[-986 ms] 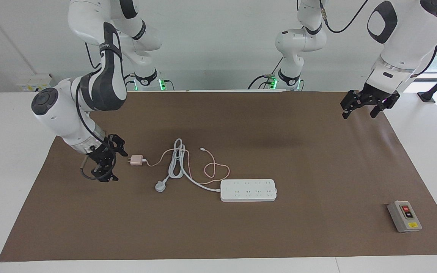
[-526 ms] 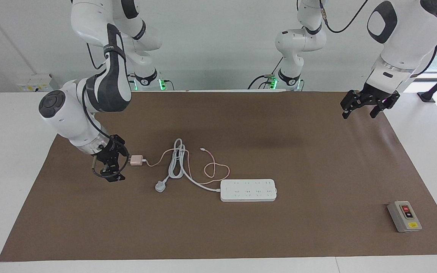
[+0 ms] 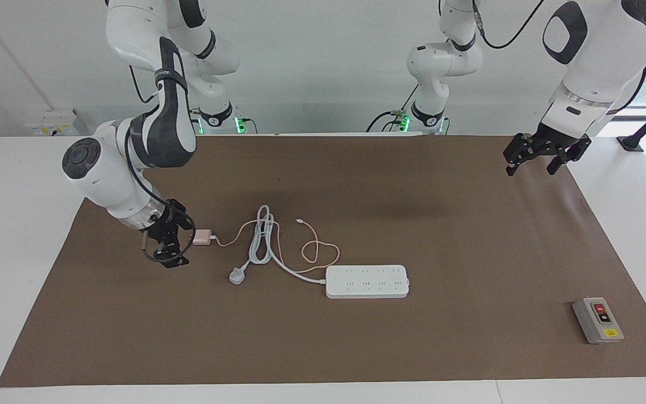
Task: Plug charger into power strip
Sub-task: 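Lower the open right gripper over the pink charger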
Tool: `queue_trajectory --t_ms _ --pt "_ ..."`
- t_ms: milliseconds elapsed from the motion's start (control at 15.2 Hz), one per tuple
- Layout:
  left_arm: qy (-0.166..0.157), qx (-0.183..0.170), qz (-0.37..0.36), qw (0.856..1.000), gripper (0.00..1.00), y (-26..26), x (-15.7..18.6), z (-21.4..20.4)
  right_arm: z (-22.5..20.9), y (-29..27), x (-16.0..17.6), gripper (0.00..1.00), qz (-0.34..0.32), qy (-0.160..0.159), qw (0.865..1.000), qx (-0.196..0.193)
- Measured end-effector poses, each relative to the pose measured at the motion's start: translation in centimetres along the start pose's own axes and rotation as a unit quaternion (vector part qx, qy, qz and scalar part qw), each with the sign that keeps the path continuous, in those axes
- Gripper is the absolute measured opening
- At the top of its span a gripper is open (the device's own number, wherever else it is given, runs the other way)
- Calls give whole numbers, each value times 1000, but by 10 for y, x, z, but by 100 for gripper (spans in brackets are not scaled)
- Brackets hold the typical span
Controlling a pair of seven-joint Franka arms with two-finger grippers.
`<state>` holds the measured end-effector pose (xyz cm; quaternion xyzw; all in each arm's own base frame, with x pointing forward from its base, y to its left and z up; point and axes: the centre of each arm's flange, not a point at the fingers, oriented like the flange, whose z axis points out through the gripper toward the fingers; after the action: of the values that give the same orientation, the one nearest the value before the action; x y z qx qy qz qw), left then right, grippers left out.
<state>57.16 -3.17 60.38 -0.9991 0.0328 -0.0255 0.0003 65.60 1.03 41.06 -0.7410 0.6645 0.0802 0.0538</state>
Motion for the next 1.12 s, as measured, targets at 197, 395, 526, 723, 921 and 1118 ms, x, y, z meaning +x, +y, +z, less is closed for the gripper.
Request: queue_trajectory --t_ms 197,395,526,723,921,1118 --pt "0 0 0 1000 100 0 0 0 2 1 2 100 -4 0 1000 -2" --pt "0 0 0 1000 100 0 0 0 -2 6 1 100 -4 0 1000 -3" --pt "0 0 0 1000 100 0 0 0 -1 13 1 100 -3 -1 1000 -8" --pt "0 0 0 1000 100 0 0 0 3 19 2 100 1 -2 1000 -13" --pt "0 0 0 1000 100 0 0 0 3 19 3 100 3 -1 1000 -9" --pt "0 0 0 1000 100 0 0 0 9 20 7 100 7 2 1000 1"
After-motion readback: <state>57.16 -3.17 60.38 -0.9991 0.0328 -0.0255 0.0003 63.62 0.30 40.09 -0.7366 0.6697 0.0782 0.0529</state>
